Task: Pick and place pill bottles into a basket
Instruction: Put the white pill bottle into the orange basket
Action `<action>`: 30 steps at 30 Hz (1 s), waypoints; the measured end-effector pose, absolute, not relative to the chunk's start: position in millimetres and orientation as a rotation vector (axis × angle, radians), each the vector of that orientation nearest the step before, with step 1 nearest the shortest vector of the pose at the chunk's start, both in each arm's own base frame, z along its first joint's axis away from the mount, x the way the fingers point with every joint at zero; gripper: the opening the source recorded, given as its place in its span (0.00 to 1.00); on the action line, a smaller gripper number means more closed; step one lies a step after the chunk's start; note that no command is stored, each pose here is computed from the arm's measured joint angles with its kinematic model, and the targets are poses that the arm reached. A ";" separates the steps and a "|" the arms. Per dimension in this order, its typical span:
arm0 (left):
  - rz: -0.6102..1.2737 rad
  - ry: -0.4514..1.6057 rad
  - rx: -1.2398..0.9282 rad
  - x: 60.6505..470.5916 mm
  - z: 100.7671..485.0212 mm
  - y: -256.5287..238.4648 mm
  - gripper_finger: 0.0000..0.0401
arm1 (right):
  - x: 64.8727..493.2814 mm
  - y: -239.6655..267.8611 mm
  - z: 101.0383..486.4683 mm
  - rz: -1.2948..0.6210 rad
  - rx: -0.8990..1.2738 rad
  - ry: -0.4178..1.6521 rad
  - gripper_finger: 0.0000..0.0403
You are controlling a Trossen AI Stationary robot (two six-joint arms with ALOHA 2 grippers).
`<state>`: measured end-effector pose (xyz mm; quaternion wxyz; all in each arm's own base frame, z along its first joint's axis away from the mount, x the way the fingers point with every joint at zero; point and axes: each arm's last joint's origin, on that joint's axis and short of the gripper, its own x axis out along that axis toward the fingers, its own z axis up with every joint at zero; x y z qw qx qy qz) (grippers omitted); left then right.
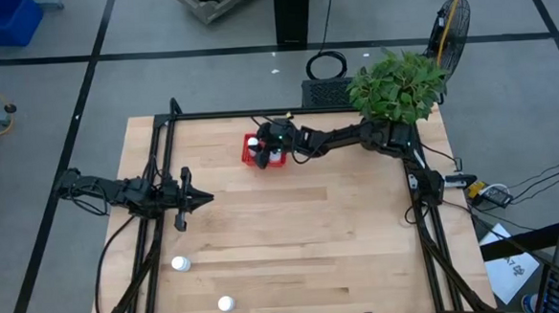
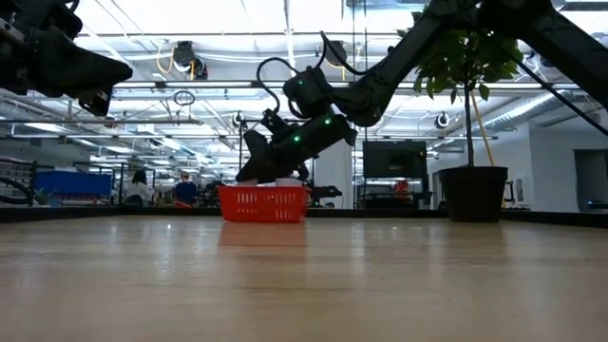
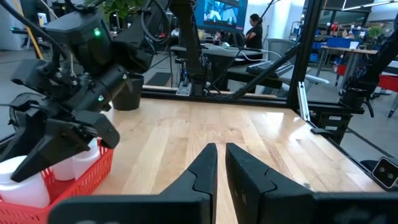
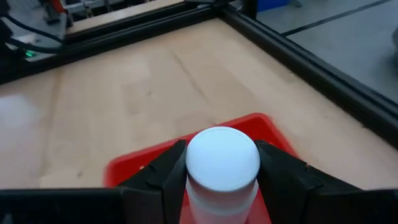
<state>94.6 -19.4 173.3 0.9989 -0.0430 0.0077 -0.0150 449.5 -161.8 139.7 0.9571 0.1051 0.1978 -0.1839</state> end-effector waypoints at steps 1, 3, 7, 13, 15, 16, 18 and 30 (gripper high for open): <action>-0.030 0.016 -0.086 94.6 173.3 -19.4 0.09 | 449.7 -161.4 139.8 -0.374 0.220 0.398 0.39; -0.030 0.015 -0.086 94.6 173.3 -19.4 0.09 | 449.9 -161.2 140.0 -0.376 0.234 0.394 0.40; -0.030 0.015 -0.086 94.6 173.3 -19.5 0.09 | 449.6 -162.0 139.9 -0.378 0.241 0.393 0.42; -0.030 0.016 -0.086 94.6 173.3 -19.4 0.09 | 449.8 -162.0 140.3 -0.381 0.250 0.387 0.44; -0.030 0.016 -0.086 94.6 173.3 -19.5 0.09 | 449.7 -162.5 140.6 -0.399 0.252 0.380 0.44; -0.030 0.016 -0.086 94.6 173.3 -19.5 0.09 | 449.9 -162.4 140.9 -0.407 0.251 0.377 0.44; -0.030 0.016 -0.086 94.6 173.3 -19.4 0.09 | 449.8 -162.6 141.4 -0.407 0.251 0.375 0.45; -0.030 0.015 -0.087 94.6 173.3 -19.4 0.09 | 451.3 -160.5 144.1 -0.418 0.191 0.360 0.63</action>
